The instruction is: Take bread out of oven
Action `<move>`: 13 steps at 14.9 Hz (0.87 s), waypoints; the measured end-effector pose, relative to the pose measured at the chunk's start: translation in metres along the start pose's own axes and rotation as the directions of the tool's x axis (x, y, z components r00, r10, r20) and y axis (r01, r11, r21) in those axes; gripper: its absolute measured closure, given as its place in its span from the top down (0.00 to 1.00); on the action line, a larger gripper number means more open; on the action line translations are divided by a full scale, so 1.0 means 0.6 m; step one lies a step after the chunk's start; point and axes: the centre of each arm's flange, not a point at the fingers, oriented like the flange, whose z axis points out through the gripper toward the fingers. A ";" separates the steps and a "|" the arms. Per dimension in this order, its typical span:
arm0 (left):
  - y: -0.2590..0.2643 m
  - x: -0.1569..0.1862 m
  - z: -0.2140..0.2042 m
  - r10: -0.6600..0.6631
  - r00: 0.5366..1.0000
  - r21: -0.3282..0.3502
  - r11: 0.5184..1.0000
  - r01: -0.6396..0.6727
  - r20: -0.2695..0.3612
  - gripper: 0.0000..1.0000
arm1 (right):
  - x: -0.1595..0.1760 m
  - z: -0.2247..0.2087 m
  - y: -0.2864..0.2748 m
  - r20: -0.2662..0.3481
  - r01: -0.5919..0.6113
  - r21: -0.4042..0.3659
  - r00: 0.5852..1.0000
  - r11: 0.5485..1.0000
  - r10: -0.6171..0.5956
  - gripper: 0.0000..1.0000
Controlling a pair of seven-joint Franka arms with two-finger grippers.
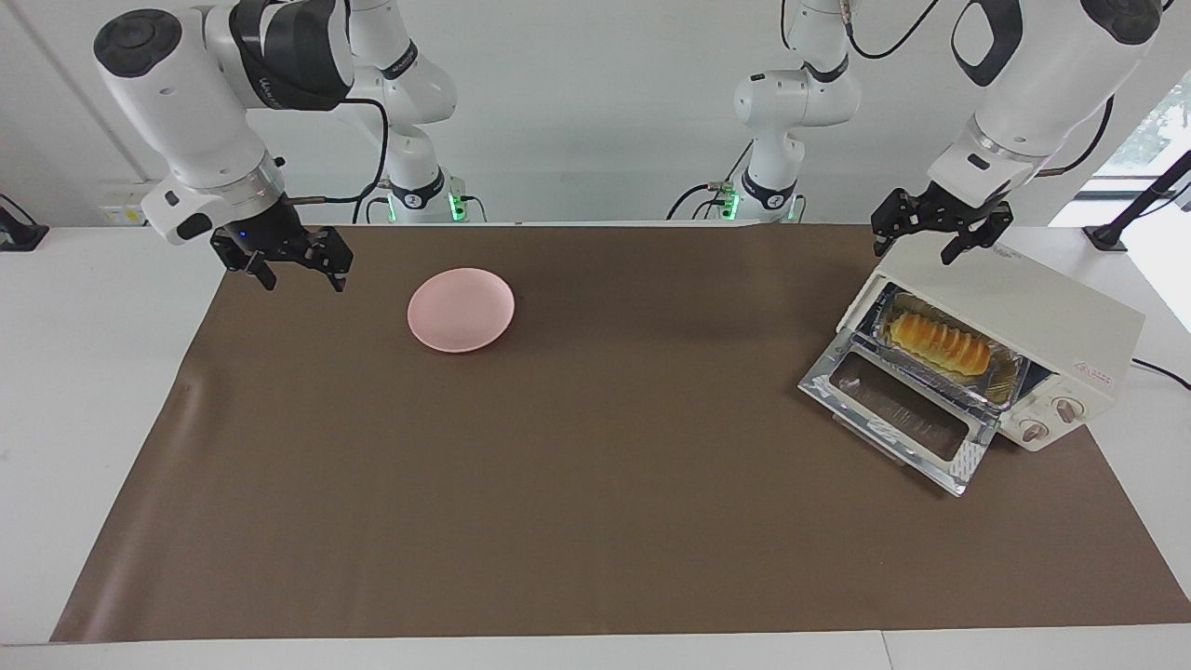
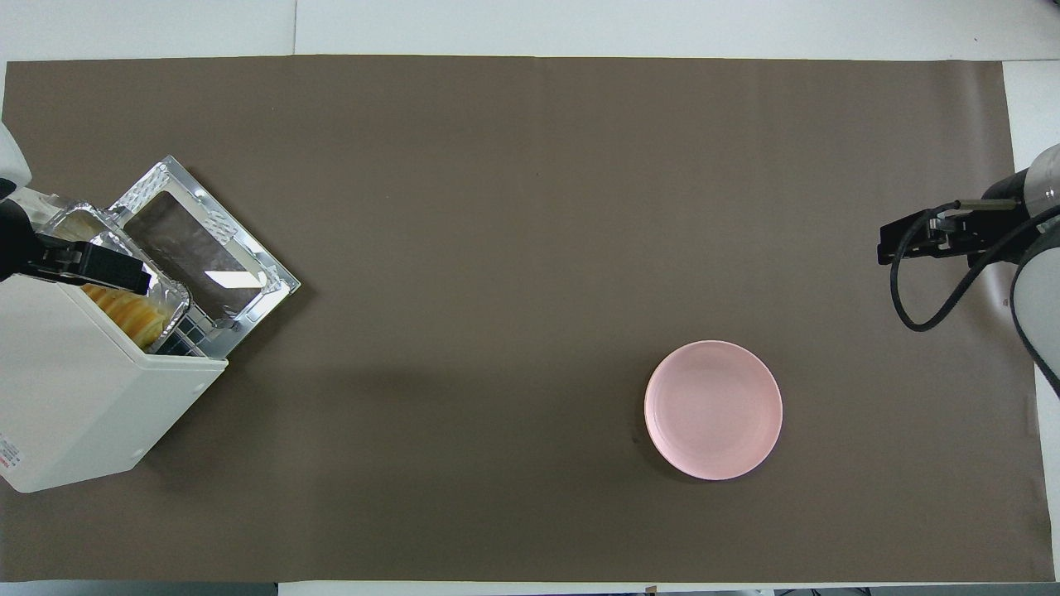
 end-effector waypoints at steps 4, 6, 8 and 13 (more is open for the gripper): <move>-0.001 0.000 0.000 -0.001 1.000 0.000 1.000 0.001 0.000 1.00 | 0.000 0.000 0.000 0.000 0.000 0.000 1.000 1.000 0.000 1.00; -0.003 0.000 0.000 -0.003 1.000 0.000 1.000 0.003 0.000 1.00 | 0.000 0.000 0.000 0.000 0.000 0.000 1.000 1.000 0.000 1.00; -0.005 -0.001 0.000 -0.006 1.000 0.000 1.000 0.006 0.000 1.00 | 0.000 0.000 0.000 0.000 0.000 0.000 1.000 1.000 0.000 1.00; -0.008 -0.002 -0.001 -0.009 1.000 0.001 1.000 0.009 0.000 1.00 | 0.000 0.000 0.000 0.000 0.000 0.000 1.000 1.000 0.000 1.00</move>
